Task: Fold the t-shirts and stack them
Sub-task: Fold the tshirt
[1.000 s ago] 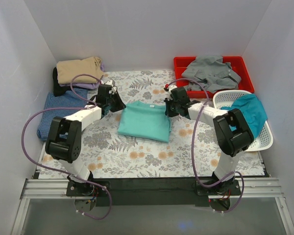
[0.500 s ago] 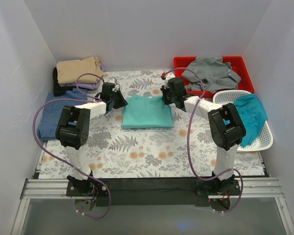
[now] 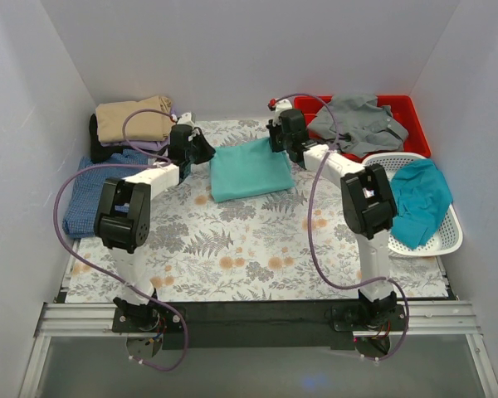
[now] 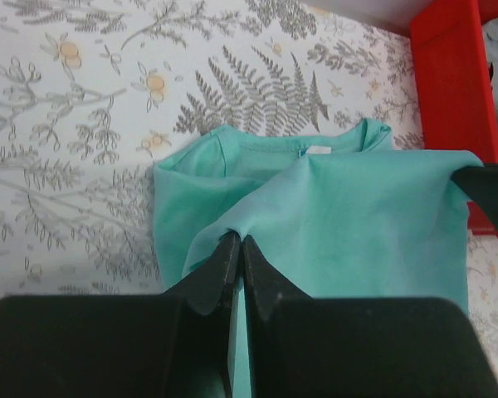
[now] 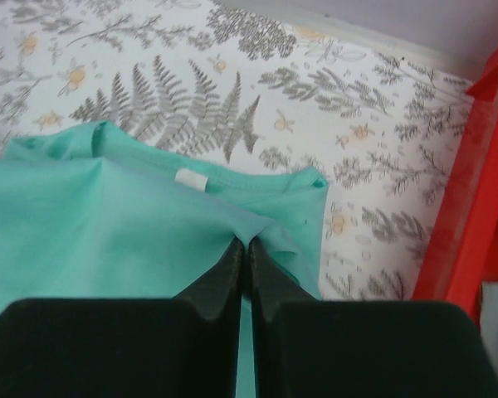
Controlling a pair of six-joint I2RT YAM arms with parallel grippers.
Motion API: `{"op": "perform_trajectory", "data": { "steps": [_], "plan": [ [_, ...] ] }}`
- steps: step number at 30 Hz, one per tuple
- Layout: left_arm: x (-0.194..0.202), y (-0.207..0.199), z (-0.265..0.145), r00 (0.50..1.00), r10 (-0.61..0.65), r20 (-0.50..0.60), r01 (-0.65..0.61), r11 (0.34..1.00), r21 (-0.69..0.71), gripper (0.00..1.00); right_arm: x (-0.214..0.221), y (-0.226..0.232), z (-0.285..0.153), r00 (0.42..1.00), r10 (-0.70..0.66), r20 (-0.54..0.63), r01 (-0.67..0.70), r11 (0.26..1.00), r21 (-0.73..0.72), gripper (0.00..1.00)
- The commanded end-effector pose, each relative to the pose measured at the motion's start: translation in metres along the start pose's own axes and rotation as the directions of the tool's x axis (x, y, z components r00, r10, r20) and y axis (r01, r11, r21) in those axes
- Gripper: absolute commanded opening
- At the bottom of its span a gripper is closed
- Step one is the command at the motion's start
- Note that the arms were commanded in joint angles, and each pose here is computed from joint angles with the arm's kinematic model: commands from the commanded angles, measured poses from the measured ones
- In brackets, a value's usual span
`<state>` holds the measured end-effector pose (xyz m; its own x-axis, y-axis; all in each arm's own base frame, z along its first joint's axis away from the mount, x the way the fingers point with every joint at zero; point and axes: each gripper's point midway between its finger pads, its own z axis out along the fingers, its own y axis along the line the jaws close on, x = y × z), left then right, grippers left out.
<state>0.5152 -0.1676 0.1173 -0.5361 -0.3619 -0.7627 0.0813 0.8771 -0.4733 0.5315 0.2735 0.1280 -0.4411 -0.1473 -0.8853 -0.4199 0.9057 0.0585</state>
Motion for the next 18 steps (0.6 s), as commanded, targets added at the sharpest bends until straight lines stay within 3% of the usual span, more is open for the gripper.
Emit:
{"op": "perform_trajectory", "data": {
  "steps": [1,4,5,7,9,18],
  "plan": [
    [-0.008,0.008,0.027,0.999,0.013,0.043,-0.013,1.0,-0.003,0.01,0.01,-0.015,0.042,1.0,-0.01,-0.02,0.01,1.0,0.024,0.1],
    [-0.012,0.009,0.045,0.994,0.008,0.106,-0.011,0.999,0.03,0.11,0.0,-0.027,0.068,1.0,-0.017,0.0,0.017,0.999,0.048,0.16],
    [0.0,0.019,0.057,0.996,-0.001,0.092,-0.001,1.0,0.013,0.12,0.018,-0.027,0.084,1.0,-0.017,-0.023,0.018,0.999,0.034,0.19],
    [-0.006,0.019,0.072,0.993,-0.008,0.12,0.006,1.0,0.019,0.14,0.011,-0.036,0.101,0.999,-0.037,0.011,0.036,0.998,0.055,0.32],
    [0.002,0.029,0.087,0.993,-0.012,0.113,0.013,1.0,-0.005,0.16,0.005,-0.039,0.107,0.999,-0.046,0.024,0.044,0.997,0.068,0.36],
    [-0.062,0.012,0.059,0.962,0.071,0.263,-0.063,0.997,-0.038,0.41,-0.038,-0.048,0.067,0.985,-0.138,0.103,0.128,0.987,0.101,0.46]
  ]
}}
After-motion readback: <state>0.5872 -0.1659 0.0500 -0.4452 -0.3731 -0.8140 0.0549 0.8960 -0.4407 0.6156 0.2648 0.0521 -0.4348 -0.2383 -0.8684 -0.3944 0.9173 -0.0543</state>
